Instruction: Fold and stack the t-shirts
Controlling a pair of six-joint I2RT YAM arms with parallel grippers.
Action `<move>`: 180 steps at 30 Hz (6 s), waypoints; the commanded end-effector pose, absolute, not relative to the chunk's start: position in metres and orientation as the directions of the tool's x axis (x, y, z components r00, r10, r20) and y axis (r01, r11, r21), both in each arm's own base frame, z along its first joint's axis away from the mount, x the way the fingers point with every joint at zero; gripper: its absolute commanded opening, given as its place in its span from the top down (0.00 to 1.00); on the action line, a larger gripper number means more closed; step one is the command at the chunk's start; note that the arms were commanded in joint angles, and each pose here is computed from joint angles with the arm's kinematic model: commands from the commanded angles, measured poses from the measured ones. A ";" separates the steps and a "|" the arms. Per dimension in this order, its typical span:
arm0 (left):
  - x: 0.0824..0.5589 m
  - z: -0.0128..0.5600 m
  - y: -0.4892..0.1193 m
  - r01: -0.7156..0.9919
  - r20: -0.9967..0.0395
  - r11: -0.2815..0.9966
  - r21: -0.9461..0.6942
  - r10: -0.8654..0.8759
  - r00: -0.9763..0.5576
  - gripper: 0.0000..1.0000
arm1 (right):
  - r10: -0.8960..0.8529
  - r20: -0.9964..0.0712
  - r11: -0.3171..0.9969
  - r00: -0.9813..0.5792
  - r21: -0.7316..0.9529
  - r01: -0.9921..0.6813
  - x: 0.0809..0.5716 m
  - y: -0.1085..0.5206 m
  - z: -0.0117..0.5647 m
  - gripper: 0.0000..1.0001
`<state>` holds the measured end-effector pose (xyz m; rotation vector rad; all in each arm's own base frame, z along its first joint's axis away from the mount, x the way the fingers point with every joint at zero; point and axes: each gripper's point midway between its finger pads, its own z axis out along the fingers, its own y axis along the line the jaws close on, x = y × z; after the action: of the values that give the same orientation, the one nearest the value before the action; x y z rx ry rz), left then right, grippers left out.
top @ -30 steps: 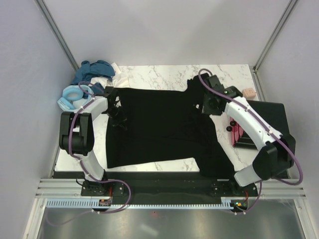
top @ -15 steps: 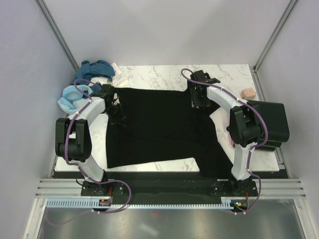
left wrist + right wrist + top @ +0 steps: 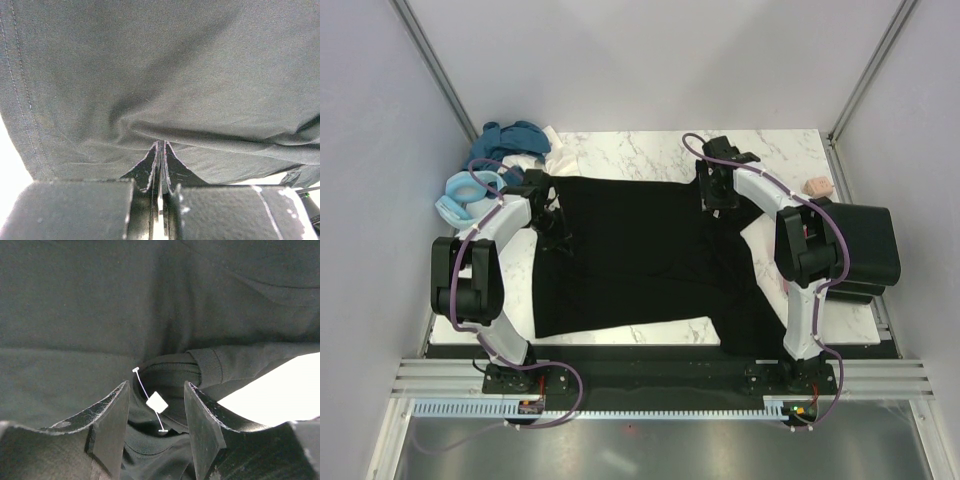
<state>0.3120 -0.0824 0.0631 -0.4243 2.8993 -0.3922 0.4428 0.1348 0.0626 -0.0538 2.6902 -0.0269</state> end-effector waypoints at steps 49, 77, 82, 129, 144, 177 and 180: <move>0.328 0.071 -0.087 -0.228 -0.154 0.923 -0.311 -0.286 -0.946 0.96 | 0.213 -0.267 0.890 -0.940 -0.344 0.299 0.309 0.034 0.101 0.94; 0.522 0.094 -0.068 -0.304 -0.392 0.930 -0.206 -0.364 -0.845 0.98 | 0.081 -0.525 0.977 -0.848 -0.127 0.172 0.535 0.082 0.073 1.00; 0.531 0.078 -0.067 -0.317 -0.378 0.929 -0.190 -0.367 -0.850 0.98 | 0.077 -0.513 0.981 -0.855 -0.113 0.156 0.540 0.086 0.056 1.00; 0.569 0.004 -0.008 -0.602 -0.159 0.721 -0.344 -0.676 -0.719 0.98 | 0.261 -0.476 0.943 -0.840 0.311 0.117 0.612 0.125 -0.011 1.00; 0.575 0.005 -0.019 -0.504 -0.188 0.773 -0.386 -0.600 -0.777 0.98 | 0.295 -0.586 0.922 -0.755 0.381 0.065 0.649 0.129 0.005 0.82; 0.530 0.161 -0.079 -0.193 -0.352 0.821 -0.538 -0.426 -0.833 0.96 | 0.210 -0.803 0.927 -0.557 0.344 -0.147 0.587 0.138 0.225 0.62; 0.495 0.160 -0.100 -0.151 -0.346 0.860 -0.487 -0.349 -0.871 0.96 | 0.164 -0.725 0.961 -0.669 0.271 -0.058 0.552 0.124 0.194 0.61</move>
<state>0.5251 -0.0821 0.1069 -0.5842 2.6502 -0.6546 0.5924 0.1473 0.2274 0.0595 2.0975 0.5450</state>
